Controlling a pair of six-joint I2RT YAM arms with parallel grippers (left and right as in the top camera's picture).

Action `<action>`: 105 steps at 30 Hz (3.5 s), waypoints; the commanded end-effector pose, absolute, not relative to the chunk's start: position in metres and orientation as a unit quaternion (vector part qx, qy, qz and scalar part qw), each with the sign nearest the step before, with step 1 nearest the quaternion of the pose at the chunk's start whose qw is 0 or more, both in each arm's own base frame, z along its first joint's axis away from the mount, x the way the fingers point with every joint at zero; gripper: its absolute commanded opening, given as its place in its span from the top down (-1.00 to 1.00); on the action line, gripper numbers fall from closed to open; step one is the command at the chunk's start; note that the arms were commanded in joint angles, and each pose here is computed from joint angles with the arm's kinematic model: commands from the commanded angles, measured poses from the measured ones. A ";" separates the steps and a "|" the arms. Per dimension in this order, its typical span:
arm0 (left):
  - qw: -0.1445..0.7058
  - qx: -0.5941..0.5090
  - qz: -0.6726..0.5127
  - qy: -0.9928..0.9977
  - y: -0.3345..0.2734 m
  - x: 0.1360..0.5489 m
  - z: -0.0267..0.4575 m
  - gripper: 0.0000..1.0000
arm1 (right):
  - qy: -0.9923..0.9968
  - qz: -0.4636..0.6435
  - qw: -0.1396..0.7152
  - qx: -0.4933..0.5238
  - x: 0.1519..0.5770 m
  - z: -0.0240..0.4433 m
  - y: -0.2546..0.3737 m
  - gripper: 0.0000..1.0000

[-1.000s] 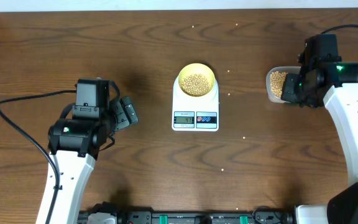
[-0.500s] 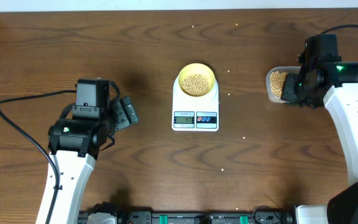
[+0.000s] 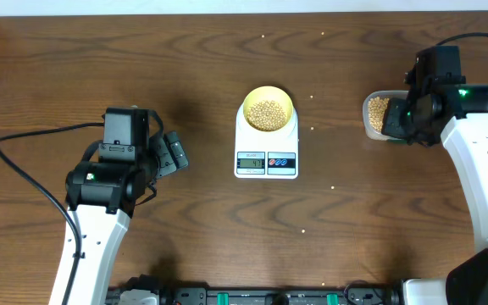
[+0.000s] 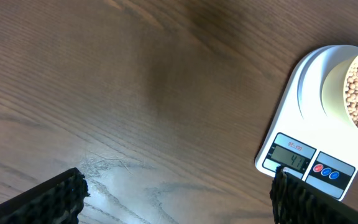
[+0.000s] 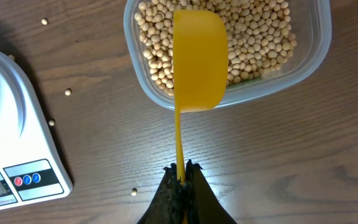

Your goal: Scoop item into bowl and weigh 50g on scale

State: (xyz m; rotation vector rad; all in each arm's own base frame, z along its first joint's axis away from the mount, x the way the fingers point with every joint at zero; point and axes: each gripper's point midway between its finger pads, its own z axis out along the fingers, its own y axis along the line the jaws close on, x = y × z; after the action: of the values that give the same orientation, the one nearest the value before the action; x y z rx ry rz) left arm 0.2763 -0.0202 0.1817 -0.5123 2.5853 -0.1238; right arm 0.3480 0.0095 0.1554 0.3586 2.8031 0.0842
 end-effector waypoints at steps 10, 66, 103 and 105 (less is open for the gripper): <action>0.255 -0.194 -0.038 0.947 -0.016 0.278 0.185 -0.92 | 0.978 0.065 0.157 0.124 0.345 0.160 0.020 0.98; 0.255 -0.194 -0.038 0.947 -0.016 0.278 0.185 -0.92 | 0.967 -0.030 0.178 0.183 0.356 0.141 -0.015 0.98; 0.255 -0.194 -0.038 0.947 -0.016 0.278 0.185 -0.92 | 0.973 0.074 0.129 0.176 0.370 0.106 0.023 0.98; 0.255 -0.194 -0.038 0.947 -0.016 0.278 0.185 -0.92 | 0.971 0.075 0.128 0.185 0.370 0.106 0.022 0.98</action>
State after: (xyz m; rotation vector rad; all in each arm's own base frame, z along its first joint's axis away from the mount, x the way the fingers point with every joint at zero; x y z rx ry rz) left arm 0.2762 -0.0202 0.1816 -0.5124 2.5856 -0.1237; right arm 0.3722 0.0153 0.1088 0.4870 2.8142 0.1426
